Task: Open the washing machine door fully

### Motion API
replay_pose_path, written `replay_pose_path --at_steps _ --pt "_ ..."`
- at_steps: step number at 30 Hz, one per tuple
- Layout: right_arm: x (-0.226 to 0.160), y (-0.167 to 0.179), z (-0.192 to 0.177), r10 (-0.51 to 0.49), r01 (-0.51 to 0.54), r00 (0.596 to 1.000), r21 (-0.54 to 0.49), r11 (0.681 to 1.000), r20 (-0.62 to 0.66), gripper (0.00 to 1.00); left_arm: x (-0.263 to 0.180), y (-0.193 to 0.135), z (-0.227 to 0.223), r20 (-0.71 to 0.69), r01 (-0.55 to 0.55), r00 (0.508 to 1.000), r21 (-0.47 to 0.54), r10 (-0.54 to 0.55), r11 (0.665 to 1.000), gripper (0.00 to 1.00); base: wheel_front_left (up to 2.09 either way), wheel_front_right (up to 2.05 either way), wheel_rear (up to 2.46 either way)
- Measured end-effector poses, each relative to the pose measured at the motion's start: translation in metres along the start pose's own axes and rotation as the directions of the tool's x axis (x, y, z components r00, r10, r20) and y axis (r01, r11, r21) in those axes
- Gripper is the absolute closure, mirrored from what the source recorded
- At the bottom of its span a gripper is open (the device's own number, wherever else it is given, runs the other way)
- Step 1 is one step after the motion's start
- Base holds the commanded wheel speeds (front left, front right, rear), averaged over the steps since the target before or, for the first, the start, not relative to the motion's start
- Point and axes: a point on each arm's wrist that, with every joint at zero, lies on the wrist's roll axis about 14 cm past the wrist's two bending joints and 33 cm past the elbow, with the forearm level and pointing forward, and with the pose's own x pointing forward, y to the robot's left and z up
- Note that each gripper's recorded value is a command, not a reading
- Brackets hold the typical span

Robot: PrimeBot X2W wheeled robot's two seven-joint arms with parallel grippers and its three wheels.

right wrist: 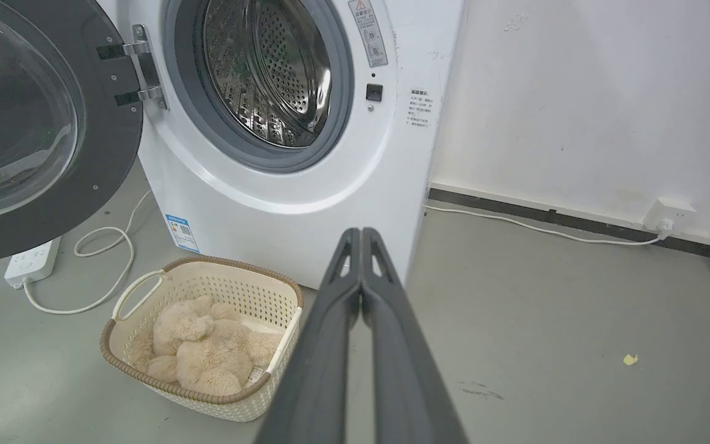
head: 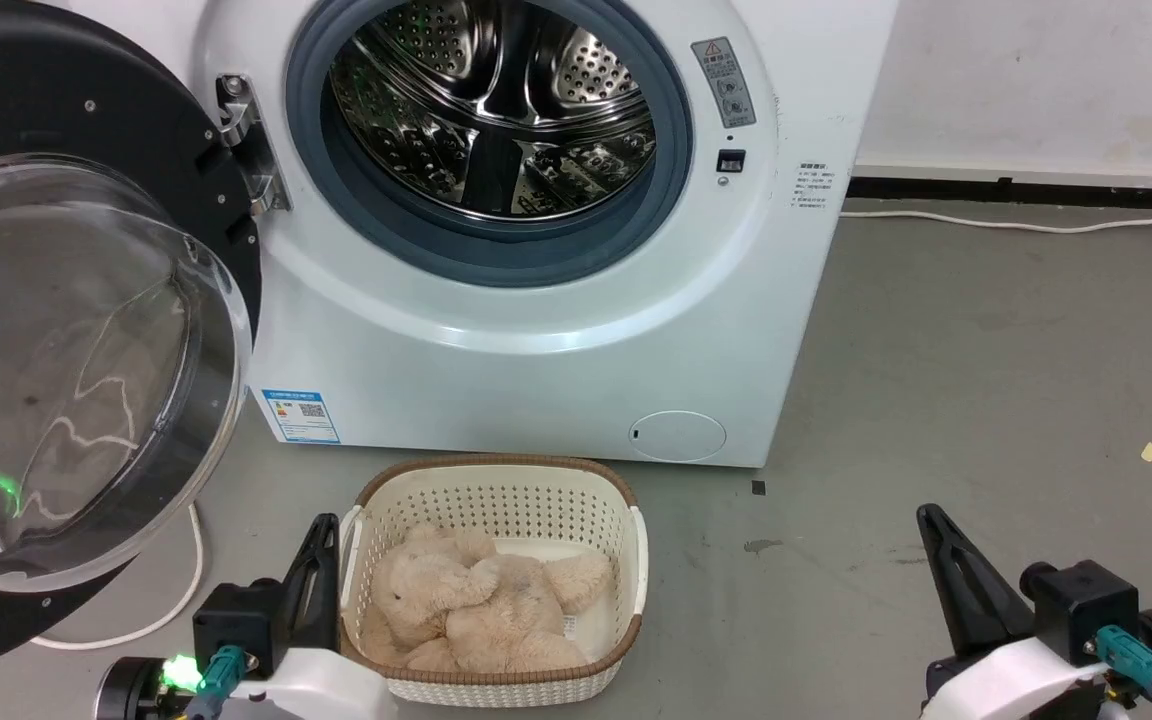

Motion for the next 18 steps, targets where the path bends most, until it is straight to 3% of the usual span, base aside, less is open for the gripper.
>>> replay_pose_path --at_steps 18 --pt "0.0029 0.0012 -0.0015 0.004 -0.005 1.0 -0.009 1.0 -0.023 1.0 0.0049 0.0003 -0.0005 -0.017 0.001 1.0 0.017 -0.001 1.0 1.0 0.0 0.0 0.0"
